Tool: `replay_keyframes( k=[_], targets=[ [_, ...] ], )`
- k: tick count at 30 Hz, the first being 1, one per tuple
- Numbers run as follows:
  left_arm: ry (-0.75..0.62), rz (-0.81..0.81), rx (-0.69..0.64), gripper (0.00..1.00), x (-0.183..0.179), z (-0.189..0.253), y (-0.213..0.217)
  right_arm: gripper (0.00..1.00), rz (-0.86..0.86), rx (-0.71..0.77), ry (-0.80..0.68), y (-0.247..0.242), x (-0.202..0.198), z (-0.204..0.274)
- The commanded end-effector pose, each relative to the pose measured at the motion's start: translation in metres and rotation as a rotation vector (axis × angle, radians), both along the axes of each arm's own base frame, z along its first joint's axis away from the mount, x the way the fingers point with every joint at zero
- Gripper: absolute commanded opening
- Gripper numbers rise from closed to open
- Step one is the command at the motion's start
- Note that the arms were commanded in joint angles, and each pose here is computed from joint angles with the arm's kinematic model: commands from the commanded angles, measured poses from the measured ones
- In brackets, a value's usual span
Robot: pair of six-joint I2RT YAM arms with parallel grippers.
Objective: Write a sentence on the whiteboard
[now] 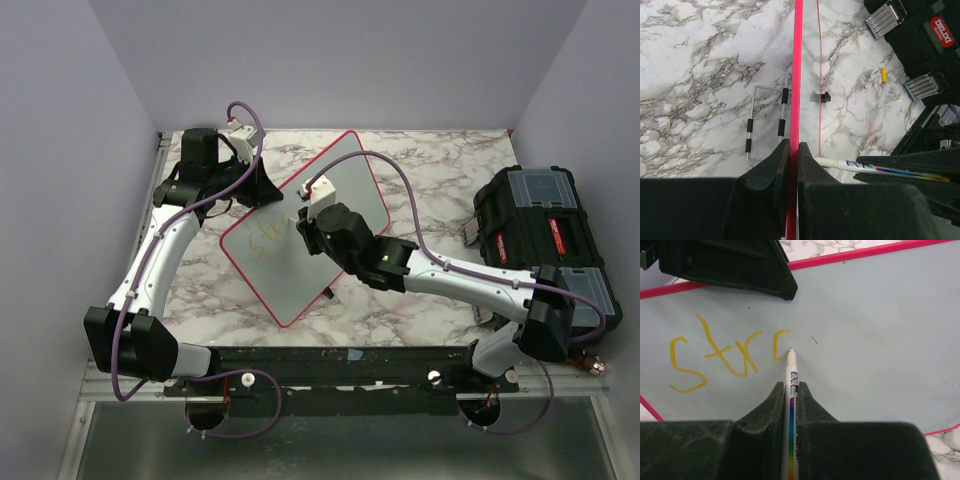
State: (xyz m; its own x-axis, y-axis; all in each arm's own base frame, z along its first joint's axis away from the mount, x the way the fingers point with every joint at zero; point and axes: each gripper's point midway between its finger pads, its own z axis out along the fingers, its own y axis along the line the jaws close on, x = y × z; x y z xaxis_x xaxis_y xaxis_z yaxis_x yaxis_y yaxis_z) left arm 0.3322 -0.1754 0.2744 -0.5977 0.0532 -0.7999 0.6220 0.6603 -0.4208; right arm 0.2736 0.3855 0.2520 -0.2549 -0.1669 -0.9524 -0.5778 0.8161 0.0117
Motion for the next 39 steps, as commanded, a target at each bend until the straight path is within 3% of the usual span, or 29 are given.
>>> replay_keyframes(
  k=[1,23,39],
  targets=[
    [-0.047,-0.023,0.018,0.00,-0.006,0.005,-0.001,0.01,-0.033,-0.028,-0.027,0.001,0.010,0.005],
    [-0.046,-0.020,0.025,0.00,-0.007,0.004,0.000,0.01,0.043,0.009,-0.026,0.014,0.003,0.016],
    [-0.047,-0.017,0.025,0.00,-0.007,0.004,0.001,0.01,0.048,0.087,-0.040,-0.003,-0.009,0.034]
  ],
)
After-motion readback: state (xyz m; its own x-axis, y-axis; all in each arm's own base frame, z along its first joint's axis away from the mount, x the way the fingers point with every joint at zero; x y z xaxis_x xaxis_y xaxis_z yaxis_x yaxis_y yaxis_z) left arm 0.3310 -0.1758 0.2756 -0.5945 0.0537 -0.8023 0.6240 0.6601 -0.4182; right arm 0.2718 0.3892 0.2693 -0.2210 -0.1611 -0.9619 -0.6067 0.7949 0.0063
